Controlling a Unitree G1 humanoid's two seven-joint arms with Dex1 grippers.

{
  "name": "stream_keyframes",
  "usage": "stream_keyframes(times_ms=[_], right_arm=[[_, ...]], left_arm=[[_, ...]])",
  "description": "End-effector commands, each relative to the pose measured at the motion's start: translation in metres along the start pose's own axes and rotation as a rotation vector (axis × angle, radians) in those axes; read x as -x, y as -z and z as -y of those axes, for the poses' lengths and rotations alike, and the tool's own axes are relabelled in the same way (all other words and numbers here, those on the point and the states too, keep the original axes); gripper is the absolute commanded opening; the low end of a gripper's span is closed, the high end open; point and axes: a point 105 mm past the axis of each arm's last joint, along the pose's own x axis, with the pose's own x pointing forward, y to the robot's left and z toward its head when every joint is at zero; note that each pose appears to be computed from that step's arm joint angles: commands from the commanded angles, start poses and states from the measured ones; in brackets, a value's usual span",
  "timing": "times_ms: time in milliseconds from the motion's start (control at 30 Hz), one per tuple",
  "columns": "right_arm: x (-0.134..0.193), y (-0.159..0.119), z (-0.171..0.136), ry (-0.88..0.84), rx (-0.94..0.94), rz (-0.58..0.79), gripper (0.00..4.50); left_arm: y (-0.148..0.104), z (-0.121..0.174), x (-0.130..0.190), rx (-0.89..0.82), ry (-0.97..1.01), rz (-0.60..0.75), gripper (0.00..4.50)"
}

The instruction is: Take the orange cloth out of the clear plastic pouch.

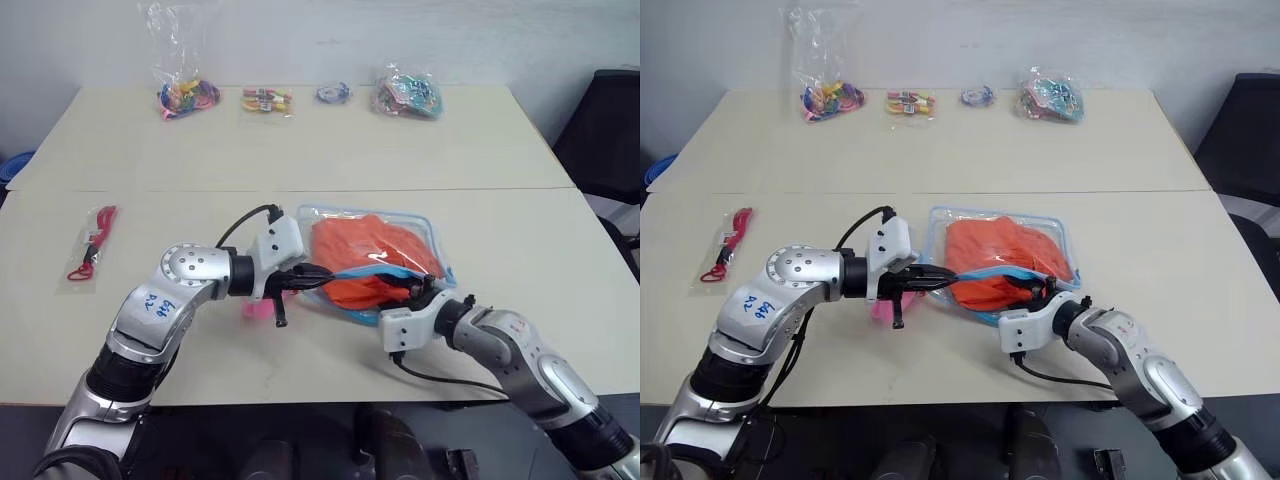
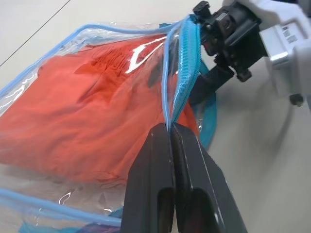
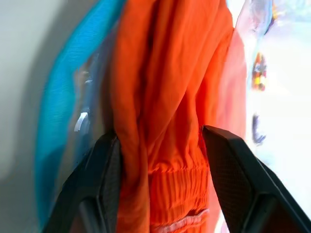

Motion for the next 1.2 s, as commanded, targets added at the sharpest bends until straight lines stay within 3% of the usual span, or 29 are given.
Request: stream_keyframes(times_ms=[33, 167, 200, 267, 433, 467, 767, 933, 1067, 1200], right_arm=[[-0.008, 0.012, -0.004, -0.008, 0.033, -0.067, 2.6], [-0.014, 0.021, -0.004, 0.014, 0.009, -0.114, 2.6], [-0.016, 0.022, -0.005, 0.013, -0.005, -0.12, 2.43], [-0.017, 0.022, -0.008, 0.003, -0.011, -0.119, 1.96], [-0.019, 0.017, -0.012, -0.02, -0.024, -0.099, 0.19], [-0.018, 0.016, -0.012, -0.025, -0.019, -0.095, 0.04], [-0.003, 0.005, -0.002, -0.01, -0.076, -0.056, 0.04], [0.017, -0.028, 0.029, 0.057, -0.215, 0.086, 0.04], [0.033, -0.052, 0.03, 0.014, -0.257, 0.201, 0.04], [0.047, -0.053, 0.027, -0.035, -0.28, 0.226, 0.04]], left_arm=[[-0.013, 0.002, -0.001, -0.029, 0.013, 0.036, 0.0], [-0.013, 0.003, -0.002, -0.023, 0.012, 0.037, 0.0], [-0.013, 0.002, -0.002, -0.022, 0.011, 0.037, 0.0], [-0.012, 0.002, -0.002, -0.018, 0.01, 0.037, 0.0], [-0.013, -0.001, -0.004, -0.003, 0.001, 0.044, 0.0], [-0.014, -0.001, -0.004, 0.003, -0.001, 0.047, 0.0], [-0.014, -0.012, -0.012, 0.034, -0.075, 0.051, 0.0], [-0.009, -0.027, -0.02, 0.015, -0.165, 0.027, 0.0], [-0.008, -0.036, -0.024, 0.014, -0.207, 0.02, 0.0], [-0.008, -0.046, -0.03, 0.002, -0.24, 0.015, 0.0]])
